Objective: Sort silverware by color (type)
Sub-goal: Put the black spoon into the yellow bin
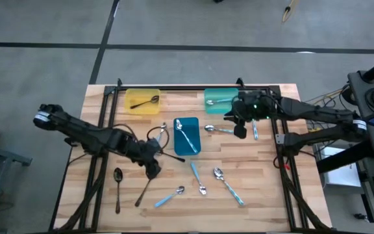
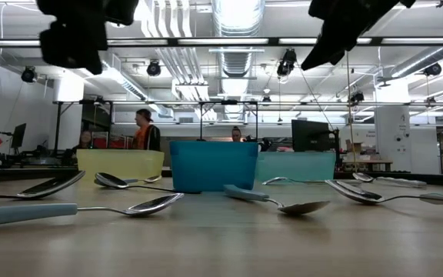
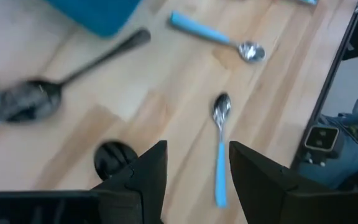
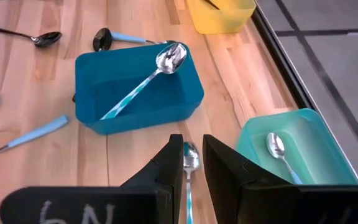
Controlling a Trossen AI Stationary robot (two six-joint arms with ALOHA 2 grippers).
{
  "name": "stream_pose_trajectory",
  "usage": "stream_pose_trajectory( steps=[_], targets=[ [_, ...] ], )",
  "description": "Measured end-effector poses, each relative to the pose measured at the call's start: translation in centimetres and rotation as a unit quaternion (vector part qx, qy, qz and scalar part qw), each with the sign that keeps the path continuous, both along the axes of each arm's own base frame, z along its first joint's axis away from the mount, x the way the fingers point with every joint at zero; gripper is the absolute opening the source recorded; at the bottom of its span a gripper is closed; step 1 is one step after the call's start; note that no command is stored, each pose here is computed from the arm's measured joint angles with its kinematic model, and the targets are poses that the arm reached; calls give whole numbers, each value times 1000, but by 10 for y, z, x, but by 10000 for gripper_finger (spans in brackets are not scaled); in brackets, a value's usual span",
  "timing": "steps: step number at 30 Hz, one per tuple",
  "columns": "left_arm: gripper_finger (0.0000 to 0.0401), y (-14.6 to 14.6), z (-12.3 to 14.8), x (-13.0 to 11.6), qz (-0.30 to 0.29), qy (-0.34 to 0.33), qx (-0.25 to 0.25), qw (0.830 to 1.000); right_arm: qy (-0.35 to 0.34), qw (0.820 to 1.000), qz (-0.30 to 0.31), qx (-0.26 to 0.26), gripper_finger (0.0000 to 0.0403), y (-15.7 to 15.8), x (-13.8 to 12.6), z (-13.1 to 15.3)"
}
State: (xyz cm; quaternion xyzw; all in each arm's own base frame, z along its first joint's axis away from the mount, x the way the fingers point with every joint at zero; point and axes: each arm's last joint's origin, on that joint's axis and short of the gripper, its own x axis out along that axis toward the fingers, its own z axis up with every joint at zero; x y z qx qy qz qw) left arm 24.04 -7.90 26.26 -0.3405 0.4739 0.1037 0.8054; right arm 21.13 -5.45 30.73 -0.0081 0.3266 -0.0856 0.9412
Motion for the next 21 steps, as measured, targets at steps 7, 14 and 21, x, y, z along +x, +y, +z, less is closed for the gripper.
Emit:
stream_pose_trajectory(
  steps=[7,14,21],
  targets=[
    [153,-19,-1,-8,27,16,-24,999,-21,999,26,-5,52,26,5,-1],
    [153,-41,-15,-8,56,32,-10,998,-23,999,21,-28,52,47,7,-1],
    [153,-67,-41,-1,66,80,-3,995,-26,998,55,-29,52,64,7,-1]
  ],
)
